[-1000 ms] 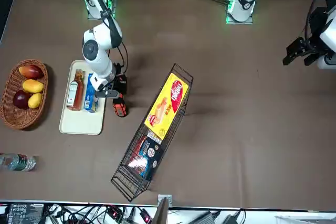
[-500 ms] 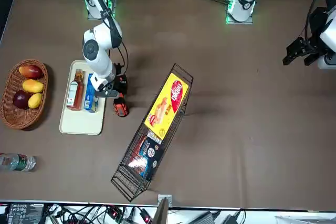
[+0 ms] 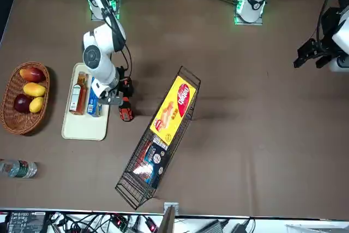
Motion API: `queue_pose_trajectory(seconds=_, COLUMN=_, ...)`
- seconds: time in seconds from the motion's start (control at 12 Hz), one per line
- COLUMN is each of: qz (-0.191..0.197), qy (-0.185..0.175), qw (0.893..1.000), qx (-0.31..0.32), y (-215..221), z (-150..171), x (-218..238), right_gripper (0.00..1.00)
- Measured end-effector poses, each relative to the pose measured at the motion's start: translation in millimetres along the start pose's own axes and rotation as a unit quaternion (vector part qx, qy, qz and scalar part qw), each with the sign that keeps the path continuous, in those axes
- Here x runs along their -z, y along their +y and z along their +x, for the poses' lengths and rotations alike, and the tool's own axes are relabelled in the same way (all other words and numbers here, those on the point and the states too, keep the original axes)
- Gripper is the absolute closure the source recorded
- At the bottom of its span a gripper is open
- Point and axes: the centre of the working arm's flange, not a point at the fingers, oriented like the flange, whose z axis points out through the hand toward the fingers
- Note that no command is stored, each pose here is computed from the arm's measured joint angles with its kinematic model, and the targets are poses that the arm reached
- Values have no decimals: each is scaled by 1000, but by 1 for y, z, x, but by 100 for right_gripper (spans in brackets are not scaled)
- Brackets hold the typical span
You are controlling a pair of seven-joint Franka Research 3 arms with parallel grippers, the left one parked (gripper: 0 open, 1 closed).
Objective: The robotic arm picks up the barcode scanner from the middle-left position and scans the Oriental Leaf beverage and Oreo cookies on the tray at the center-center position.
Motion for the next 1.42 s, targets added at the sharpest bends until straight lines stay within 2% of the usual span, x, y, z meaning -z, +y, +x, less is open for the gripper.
queue_pose_trajectory(seconds=0.17, qz=-10, qy=-19, qw=1000, qx=-3, y=-5, z=15, x=37, right_gripper=0)
queue_pose_trajectory(seconds=0.25, qz=-14, qy=-23, qw=1000, qx=-9, y=-4, z=27, x=71, right_gripper=0)
queue_pose_trajectory(seconds=0.75, qz=-36, qy=-9, qw=999, qx=-30, y=49, z=52, x=175, right_gripper=0)
queue_pose_trajectory(seconds=1.08, qz=-45, qy=-23, qw=999, qx=18, y=87, z=54, x=232, right_gripper=0)
queue_pose_trajectory(seconds=1.42, qz=-48, qy=-45, qw=995, qx=73, y=148, z=57, x=291, right_gripper=0)
